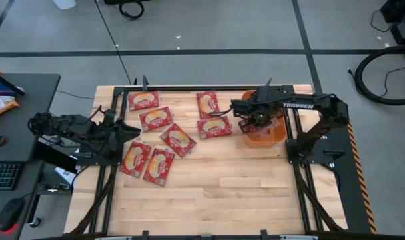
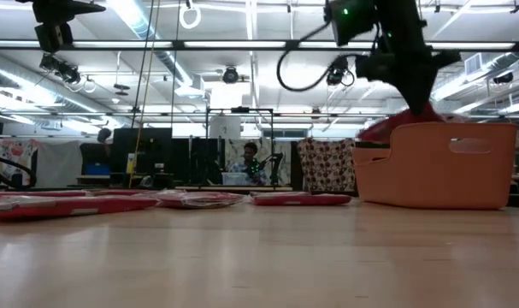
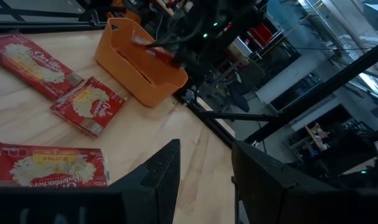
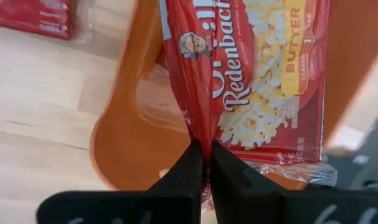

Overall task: Sort popcorn bags into baskets
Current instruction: Put the red popcorn bag into the orange bin

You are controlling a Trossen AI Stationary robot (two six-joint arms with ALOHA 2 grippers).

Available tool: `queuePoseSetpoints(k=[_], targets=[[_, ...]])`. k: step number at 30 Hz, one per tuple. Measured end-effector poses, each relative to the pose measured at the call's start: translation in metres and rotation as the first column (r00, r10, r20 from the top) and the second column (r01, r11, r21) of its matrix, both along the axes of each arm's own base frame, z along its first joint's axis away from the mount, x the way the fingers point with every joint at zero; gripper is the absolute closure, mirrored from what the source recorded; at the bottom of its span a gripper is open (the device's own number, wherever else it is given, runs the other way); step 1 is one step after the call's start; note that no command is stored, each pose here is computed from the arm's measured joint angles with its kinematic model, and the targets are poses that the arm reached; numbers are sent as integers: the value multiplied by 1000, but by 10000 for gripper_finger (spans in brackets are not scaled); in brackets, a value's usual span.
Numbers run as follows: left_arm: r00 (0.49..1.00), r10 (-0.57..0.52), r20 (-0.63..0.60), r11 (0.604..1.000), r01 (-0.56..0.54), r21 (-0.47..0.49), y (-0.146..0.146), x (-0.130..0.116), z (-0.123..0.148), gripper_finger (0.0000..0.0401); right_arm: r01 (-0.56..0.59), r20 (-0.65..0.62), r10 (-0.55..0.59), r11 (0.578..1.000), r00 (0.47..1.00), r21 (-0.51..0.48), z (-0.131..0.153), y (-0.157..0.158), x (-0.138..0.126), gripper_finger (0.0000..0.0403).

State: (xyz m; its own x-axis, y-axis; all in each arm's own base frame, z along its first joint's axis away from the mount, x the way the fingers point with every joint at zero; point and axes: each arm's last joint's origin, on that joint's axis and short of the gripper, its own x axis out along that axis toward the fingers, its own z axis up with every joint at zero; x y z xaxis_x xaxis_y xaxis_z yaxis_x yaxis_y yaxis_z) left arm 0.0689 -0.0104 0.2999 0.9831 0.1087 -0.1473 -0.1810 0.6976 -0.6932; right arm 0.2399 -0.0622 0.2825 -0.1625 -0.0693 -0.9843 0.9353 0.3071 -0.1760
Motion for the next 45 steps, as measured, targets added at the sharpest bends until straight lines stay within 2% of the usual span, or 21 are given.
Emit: queuePoseSetpoints(k=[4, 9, 14, 20, 25, 27, 30, 33, 36, 38, 41, 43, 45], targets=[[1000, 9, 0, 1000, -9, 5, 0, 0, 0, 252, 57, 42, -59, 997, 997, 45, -25, -5, -6, 383], [1000, 4, -5, 999, -3, 46, 0, 0, 0, 252, 168, 27, -169, 985, 985, 38, -51, -13, -14, 373], [1000, 4, -5, 999, -4, 47, 0, 0, 0, 252, 148, 42, -150, 988, 988, 48, -56, -18, -15, 329], [1000, 3, -6, 999, -3, 49, 0, 0, 0, 252, 101, 104, -107, 993, 989, 63, -37, -24, -10, 268], [1000, 3, -8, 999, -3, 50, 0, 0, 0, 252, 29, 180, -26, 999, 983, -18, -9, -26, 1, 251], [1000, 4, -8, 999, -3, 48, 0, 0, 0, 252, -19, 215, 28, 999, 976, -44, 3, -26, 5, 252], [1000, 7, -7, 999, -7, 44, 0, 0, 0, 252, -161, 273, 185, 981, 944, -108, 17, -23, 17, 256], [1000, 31, -6, 998, -31, 51, 1, 0, 0, 252, -304, 326, 354, 932, 877, -196, 21, -21, 33, 258], [998, 64, -3, 996, -64, 57, 2, 0, 0, 252, -450, 348, 505, 863, 790, -231, 14, -21, 49, 258], [997, 79, -3, 995, -79, 60, 3, 0, 0, 252, -560, 316, 607, 794, 729, -236, 3, -20, 61, 258], [996, 92, -3, 994, -92, 64, 3, -1, 0, 252, -706, 259, 745, 666, 614, -240, -16, -14, 79, 253], [995, 104, -1, 992, -103, 66, 3, -1, 0, 252, -777, 224, 808, 587, 545, -227, -30, -11, 89, 245], [993, 114, 0, 991, -114, 67, 4, -1, 0, 252, -822, 192, 845, 532, 500, -203, -43, -11, 96, 234]])
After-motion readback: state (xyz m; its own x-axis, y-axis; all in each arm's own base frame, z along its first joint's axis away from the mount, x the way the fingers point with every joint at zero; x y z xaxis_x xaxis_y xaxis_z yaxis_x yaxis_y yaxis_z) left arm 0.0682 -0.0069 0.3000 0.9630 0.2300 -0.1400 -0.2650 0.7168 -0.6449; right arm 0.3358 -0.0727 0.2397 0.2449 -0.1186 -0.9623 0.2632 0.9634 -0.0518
